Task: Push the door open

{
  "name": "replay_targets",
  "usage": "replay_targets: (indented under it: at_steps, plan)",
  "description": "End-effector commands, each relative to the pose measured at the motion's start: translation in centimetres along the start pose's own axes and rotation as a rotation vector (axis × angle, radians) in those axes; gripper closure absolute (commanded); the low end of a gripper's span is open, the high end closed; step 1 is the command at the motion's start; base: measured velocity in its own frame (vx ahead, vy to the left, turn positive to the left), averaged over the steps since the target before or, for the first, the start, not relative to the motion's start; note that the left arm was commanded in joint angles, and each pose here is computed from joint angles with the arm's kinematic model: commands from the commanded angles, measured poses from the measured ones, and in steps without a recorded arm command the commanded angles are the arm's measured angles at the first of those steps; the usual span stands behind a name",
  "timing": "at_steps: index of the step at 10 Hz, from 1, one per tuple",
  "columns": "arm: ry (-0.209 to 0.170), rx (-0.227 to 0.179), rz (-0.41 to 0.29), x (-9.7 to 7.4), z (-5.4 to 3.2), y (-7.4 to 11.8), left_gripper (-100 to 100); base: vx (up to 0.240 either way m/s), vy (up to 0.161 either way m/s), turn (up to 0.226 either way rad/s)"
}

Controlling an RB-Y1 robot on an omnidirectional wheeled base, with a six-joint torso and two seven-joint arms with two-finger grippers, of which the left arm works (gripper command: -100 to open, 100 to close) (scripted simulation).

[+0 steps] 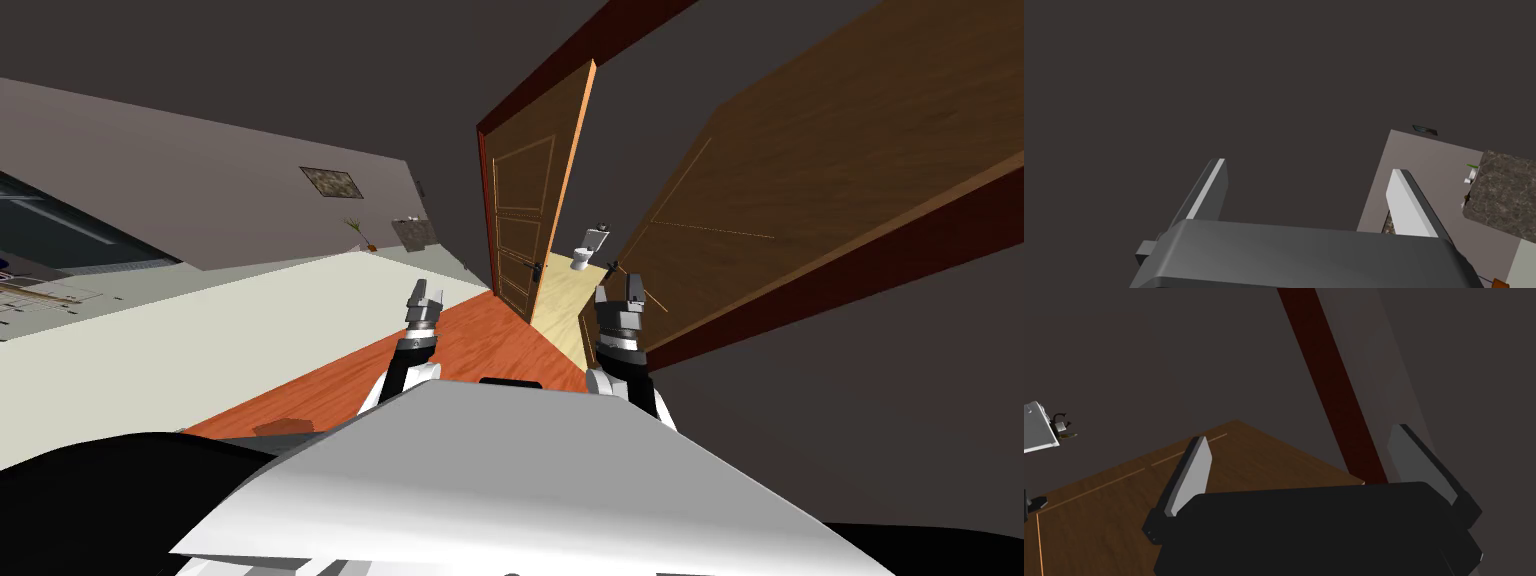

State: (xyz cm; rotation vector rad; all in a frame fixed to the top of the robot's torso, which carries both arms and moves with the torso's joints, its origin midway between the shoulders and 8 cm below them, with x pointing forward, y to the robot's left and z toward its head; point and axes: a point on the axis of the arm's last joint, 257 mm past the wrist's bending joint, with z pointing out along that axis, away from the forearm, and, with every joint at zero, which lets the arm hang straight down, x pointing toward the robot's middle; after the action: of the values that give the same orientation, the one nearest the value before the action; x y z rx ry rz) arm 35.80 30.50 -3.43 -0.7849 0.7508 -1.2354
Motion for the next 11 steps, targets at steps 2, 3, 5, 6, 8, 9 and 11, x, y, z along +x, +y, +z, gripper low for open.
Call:
replay_targets:
  at_steps: [2, 3, 5, 6, 8, 9, 11]
  plan:
    - [0.02, -0.026, -0.023, 1.0, 0.11, 1.6, -100, 0.166, -0.012, -0.115]
    - [0.03, -0.039, -0.035, 1.6, 0.16, 2.4, -100, 0.166, 0.065, -0.082]
    - [0.054, -0.071, -0.062, 3.0, 0.22, 4.2, -100, 0.194, 0.047, -0.142]
    - [0.069, -0.089, -0.076, 3.8, 0.23, 5.2, -100, 0.216, 0.039, -0.159]
    - [0.085, -0.11, -0.091, 4.7, 0.21, 6.3, -100, 0.144, 0.024, -0.097]
    - [0.103, -0.132, -0.107, 5.7, 0.17, 7.5, -100, 0.116, 0.033, -0.14]
    - [0.122, -0.155, -0.122, 6.7, 0.09, 8.7, -100, 0.107, 0.033, -0.117]
